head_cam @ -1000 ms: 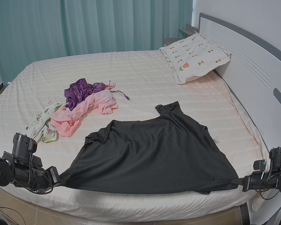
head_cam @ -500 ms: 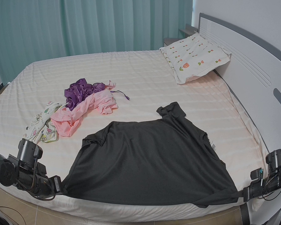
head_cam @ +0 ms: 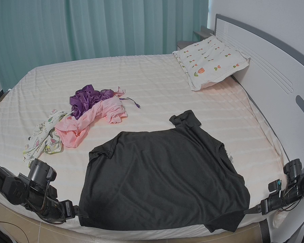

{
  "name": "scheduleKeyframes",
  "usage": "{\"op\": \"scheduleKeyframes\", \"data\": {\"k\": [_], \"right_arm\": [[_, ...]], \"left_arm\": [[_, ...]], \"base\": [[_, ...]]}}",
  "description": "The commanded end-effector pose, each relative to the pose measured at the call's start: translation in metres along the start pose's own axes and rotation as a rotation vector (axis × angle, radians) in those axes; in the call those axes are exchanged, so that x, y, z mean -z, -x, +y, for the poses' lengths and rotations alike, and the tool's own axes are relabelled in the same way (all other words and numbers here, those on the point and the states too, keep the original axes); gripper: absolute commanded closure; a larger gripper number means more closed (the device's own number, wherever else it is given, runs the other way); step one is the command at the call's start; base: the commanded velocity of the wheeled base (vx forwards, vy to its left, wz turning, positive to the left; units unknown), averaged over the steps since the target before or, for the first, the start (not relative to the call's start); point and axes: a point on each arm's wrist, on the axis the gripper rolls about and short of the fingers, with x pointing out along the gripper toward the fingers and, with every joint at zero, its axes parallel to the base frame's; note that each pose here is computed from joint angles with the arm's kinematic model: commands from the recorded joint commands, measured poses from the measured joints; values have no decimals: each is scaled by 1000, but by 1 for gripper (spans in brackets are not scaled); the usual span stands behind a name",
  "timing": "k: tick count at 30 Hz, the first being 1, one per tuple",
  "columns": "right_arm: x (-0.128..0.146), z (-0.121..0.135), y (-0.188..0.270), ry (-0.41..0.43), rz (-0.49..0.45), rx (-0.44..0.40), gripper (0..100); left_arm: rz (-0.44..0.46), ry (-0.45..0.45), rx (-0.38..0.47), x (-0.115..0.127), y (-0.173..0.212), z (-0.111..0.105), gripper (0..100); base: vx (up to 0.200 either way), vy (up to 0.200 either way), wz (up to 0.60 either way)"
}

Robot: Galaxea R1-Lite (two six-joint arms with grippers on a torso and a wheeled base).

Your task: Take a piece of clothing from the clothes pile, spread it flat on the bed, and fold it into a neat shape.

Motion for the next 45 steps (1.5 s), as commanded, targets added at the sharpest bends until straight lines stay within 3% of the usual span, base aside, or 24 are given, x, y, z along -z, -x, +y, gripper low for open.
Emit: {"op": "scheduleKeyframes", "data": {"k": [1,8,13,17,20,27,35,42,45], "right_arm": [[-9,-6,0,-16,-32,12,0],[-23,-14,4,-55,-100,4,0],[-45,-15,5,-168,-188,-8,0],[-67,0,3,-323,-321,-51,0],[-77,14,-3,-365,-402,-35,0],[-92,43,-23,-511,-487,-4,0],[-100,21,-49,-574,-453,56,0],[-131,-3,-74,-587,-551,38,0],[-136,-13,-84,-593,-548,21,0]], "left_arm": [[-11,4,5,-3,0,-2,0],[-109,40,72,-17,1,-7,0],[-164,114,106,-25,1,-11,0],[-183,118,145,-28,5,-15,0],[-202,137,172,-30,6,-16,0],[-241,158,208,-34,6,-19,0],[-245,155,213,-34,6,-20,0],[-250,189,221,-40,4,-21,0],[-259,187,234,-40,3,-22,0]], "base": [[0,0,0],[0,0,0],[0,0,0],[0,0,0],[0,0,0],[0,0,0],[0,0,0],[0,0,0],[0,0,0]]}}
